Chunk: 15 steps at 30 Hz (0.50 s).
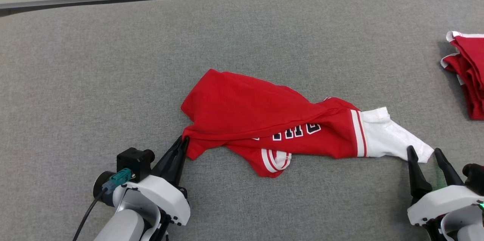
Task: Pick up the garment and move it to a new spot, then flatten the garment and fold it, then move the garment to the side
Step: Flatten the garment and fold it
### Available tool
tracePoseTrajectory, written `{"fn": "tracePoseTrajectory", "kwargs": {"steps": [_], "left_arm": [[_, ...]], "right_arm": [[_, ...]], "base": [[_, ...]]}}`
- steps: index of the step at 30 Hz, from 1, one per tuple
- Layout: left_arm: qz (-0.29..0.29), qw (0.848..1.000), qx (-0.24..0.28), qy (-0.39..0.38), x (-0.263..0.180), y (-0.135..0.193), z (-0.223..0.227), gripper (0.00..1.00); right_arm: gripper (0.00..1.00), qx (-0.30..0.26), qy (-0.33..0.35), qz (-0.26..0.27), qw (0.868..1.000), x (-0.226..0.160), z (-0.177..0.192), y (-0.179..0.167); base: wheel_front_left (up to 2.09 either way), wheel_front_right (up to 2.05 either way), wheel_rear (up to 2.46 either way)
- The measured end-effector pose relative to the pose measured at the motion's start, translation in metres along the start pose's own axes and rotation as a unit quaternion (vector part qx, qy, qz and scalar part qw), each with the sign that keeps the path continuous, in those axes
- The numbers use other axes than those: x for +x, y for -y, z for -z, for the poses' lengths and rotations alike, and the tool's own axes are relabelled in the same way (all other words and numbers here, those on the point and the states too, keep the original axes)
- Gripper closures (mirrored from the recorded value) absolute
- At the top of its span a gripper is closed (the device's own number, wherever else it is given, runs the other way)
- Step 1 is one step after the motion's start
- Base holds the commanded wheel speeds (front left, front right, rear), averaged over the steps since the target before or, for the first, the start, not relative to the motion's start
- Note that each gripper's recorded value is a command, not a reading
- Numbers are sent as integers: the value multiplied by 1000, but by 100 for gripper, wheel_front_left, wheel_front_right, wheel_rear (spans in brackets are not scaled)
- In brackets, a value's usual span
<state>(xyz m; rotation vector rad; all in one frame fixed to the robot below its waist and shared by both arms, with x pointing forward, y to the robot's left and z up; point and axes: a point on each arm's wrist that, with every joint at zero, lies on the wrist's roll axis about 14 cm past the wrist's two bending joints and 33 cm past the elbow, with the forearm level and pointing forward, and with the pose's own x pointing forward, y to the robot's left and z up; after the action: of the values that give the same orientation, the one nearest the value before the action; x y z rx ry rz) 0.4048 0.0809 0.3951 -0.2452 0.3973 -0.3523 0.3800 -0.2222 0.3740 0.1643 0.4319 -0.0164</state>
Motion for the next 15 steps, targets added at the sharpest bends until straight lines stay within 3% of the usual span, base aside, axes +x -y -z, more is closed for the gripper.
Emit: {"fn": "tracePoseTrajectory", "kwargs": {"steps": [3,4,5,6,11,15], "left_arm": [[-1,1000,0,-1,3,-2,1,100],[-2,1000,2,1,4,-4,0,100],[-3,1000,3,5,4,-5,-2,100],[-4,1000,7,9,4,-6,-4,100],[-10,999,16,38,2,-9,-18,100],[-11,995,30,90,1,-9,-47,100]], "right_arm": [[0,16,-16,-1,1000,12,9,-3],[41,19,-30,-2,999,17,16,-3],[61,19,-34,-4,999,20,18,-4],[100,20,-36,-5,999,22,18,-4],[100,23,-9,-10,1000,26,9,-5],[100,5,68,-14,998,27,-33,-1]], "base": [[0,0,0],[0,0,0],[0,0,0],[0,0,0],[0,0,0],[0,0,0]]}}
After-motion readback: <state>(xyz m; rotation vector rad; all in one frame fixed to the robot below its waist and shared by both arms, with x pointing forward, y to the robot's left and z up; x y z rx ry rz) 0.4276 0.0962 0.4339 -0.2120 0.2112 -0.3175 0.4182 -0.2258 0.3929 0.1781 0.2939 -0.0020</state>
